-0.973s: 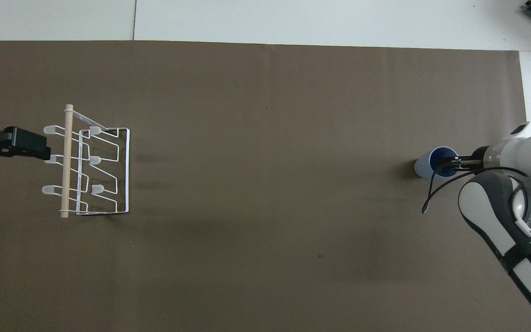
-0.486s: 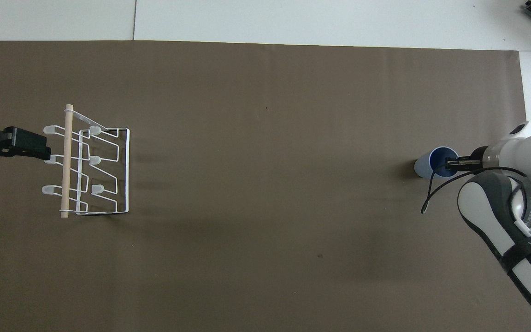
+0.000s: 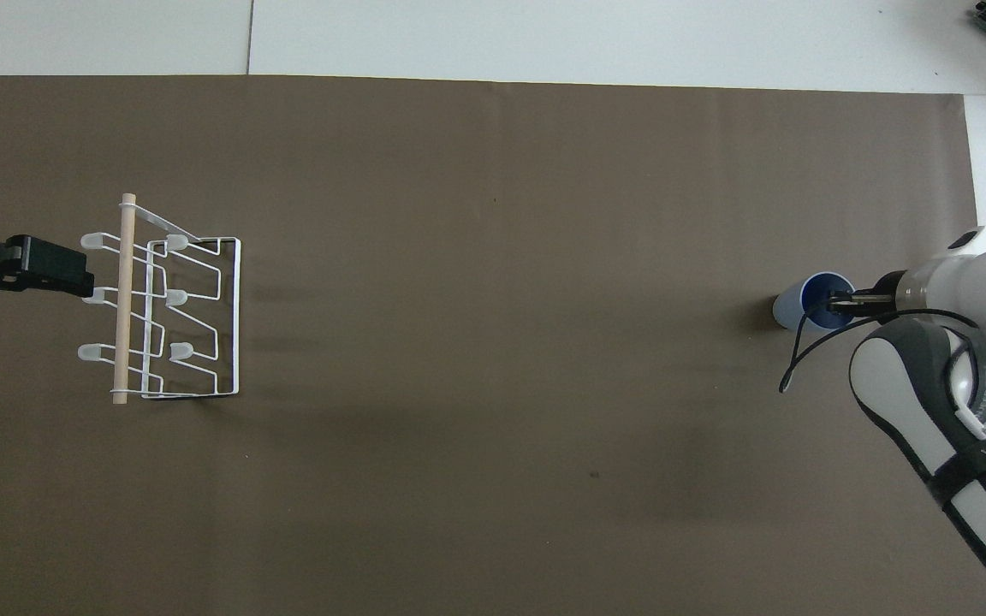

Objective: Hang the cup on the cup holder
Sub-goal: 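Close the right gripper on the rim of the blue cup, then lift the cup with the right gripper while the left gripper rises, then carry the cup toward the left gripper while the left gripper approaches, then close the left gripper on the cup base held by the right gripper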

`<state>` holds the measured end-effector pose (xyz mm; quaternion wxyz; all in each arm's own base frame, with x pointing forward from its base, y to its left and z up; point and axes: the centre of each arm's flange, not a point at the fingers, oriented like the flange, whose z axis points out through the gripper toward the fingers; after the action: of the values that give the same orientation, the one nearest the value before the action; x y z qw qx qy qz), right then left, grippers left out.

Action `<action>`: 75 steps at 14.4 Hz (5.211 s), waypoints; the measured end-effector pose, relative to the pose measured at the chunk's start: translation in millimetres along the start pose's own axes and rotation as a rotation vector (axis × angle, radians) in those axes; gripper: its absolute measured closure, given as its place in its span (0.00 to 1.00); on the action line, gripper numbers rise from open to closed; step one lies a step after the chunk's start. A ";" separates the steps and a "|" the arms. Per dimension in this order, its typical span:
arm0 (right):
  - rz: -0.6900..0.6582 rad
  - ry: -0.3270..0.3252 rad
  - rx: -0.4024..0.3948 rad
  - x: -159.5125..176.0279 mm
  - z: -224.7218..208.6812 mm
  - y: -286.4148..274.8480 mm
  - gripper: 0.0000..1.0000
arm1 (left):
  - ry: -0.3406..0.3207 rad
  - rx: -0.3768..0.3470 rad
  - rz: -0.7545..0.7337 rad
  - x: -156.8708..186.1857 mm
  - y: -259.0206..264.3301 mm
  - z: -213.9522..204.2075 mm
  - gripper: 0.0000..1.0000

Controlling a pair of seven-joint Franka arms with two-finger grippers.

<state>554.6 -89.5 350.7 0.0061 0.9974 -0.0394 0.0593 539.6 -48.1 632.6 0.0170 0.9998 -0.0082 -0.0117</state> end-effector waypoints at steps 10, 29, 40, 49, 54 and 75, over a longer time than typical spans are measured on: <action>0.206 -0.057 0.271 9.5 -15.4 -27.9 0.95 | 0.002 -0.001 -0.021 0.5 -10.9 -0.8 0.00; -0.052 -0.125 1.071 22.3 -143.2 -134.4 0.95 | -0.268 -0.768 -0.778 -22.4 8.6 24.1 0.00; 0.152 -0.062 1.040 22.2 -177.3 -269.7 0.95 | -0.505 -1.171 -1.179 -16.5 68.1 81.5 0.00; 0.269 -0.066 1.035 -8.0 -190.8 -357.6 0.95 | -0.515 -1.165 -1.230 -26.4 138.2 98.1 0.00; 0.317 -0.074 1.036 -12.7 -193.7 -368.0 0.95 | -0.524 -1.190 -1.284 -27.5 156.1 103.0 0.00; 0.330 -0.060 1.035 -12.3 -192.7 -370.1 0.95 | -0.492 -1.227 -1.334 -25.2 182.1 105.3 0.00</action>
<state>549.1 283.6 537.8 -0.4964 0.8519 -0.1614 0.0428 508.9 -233.1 534.2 0.5288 0.5837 0.5707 -0.2323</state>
